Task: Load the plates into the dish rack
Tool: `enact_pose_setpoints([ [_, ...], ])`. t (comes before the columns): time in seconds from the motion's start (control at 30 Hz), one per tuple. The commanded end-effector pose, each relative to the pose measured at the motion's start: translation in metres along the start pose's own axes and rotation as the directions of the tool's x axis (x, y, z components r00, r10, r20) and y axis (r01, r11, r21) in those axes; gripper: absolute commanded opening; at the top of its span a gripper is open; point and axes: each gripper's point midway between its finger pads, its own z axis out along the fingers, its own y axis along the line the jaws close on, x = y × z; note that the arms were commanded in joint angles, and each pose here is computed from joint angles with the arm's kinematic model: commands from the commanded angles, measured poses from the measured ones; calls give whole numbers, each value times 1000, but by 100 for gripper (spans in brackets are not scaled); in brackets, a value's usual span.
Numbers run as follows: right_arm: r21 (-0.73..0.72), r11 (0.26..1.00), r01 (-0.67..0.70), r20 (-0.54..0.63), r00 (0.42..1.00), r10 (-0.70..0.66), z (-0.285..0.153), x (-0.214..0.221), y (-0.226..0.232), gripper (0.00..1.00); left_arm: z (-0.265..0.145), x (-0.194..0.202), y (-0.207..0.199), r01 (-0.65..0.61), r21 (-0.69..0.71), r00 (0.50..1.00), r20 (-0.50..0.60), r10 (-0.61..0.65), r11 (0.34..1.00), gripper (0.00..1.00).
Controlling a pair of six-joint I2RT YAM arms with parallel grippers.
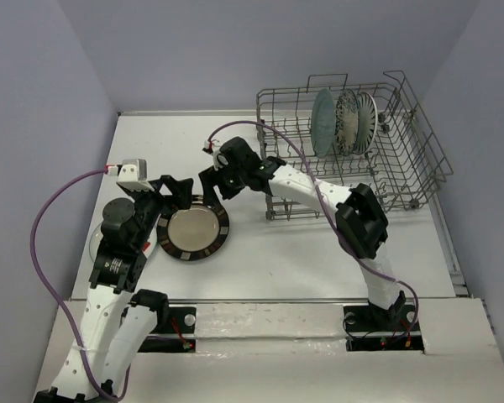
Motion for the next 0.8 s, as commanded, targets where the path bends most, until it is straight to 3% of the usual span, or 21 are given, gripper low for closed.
enact_pose_setpoints([
  [0.0, -23, 999, 47, -83, 995, -49, 8, 9, -1, 81, -4, -28, -8, -3, 18, 997, 77, 2, 1000, 99],
  [0.2, 63, 998, 31, -125, 992, -23, 41, 28, -28, 81, -4, -25, -13, -7, 37, 998, 67, 5, 999, 99],
  [0.43, -9, 1000, -2, -196, 981, 0, 64, 55, -26, 81, -3, -23, -16, -8, 51, 998, 59, 5, 999, 99],
  [0.57, -32, 998, -58, -247, 968, 49, 68, 78, -30, 67, -3, -23, -17, -6, 54, 998, 58, 3, 999, 99],
  [0.7, -27, 995, -93, -239, 967, 84, 63, 88, -40, 38, -4, -23, -17, -7, 57, 998, 60, 3, 998, 99],
  [0.77, 4, 996, -89, -244, 966, 87, 58, 96, -45, 29, -4, -23, -17, -7, 56, 998, 61, 3, 998, 99],
])
